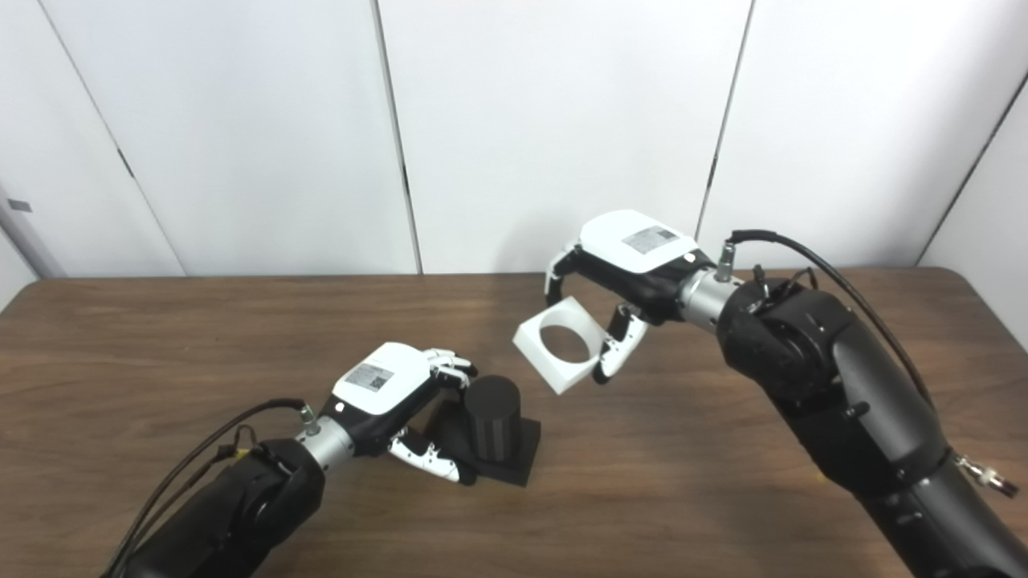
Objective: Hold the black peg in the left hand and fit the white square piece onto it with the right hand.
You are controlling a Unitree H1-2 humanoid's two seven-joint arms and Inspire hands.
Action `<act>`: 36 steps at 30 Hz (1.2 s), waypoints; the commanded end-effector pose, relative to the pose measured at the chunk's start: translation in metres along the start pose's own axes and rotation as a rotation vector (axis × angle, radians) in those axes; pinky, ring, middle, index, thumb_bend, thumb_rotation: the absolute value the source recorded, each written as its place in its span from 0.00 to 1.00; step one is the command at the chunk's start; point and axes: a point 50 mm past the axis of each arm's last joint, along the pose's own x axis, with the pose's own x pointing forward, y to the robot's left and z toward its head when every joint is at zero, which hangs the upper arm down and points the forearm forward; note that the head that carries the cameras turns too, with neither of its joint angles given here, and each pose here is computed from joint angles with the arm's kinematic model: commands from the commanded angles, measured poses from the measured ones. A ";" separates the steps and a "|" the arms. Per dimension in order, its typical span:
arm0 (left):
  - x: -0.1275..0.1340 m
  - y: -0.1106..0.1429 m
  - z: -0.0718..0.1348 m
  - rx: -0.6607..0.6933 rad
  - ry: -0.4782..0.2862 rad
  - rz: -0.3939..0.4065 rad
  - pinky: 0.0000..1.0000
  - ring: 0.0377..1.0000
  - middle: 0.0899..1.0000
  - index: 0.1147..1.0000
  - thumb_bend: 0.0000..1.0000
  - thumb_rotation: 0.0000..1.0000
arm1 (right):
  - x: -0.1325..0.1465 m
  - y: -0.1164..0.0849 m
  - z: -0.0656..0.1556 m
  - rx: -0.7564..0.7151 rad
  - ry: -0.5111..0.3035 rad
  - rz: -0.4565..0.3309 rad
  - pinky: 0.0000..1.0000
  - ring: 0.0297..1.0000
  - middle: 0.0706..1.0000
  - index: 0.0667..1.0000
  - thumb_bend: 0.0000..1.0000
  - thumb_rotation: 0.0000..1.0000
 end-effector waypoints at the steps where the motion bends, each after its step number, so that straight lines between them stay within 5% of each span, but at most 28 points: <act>1: -0.007 -0.035 0.004 0.035 0.032 -0.169 0.72 0.85 0.80 0.42 0.52 0.07 | 0.004 -0.029 0.009 -0.042 -0.052 -0.085 0.80 0.83 0.73 0.44 0.52 0.13; 21: -0.005 -0.032 0.006 0.033 0.036 -0.167 0.72 0.84 0.80 0.43 0.52 0.07 | 0.022 -0.023 0.039 0.011 -0.142 -0.090 0.82 0.83 0.72 0.44 0.52 0.13; 36: -0.006 -0.029 0.005 0.027 0.040 -0.156 0.71 0.84 0.80 0.42 0.52 0.07 | 0.021 -0.007 0.043 -0.014 -0.167 0.016 0.84 0.84 0.74 0.44 0.52 0.13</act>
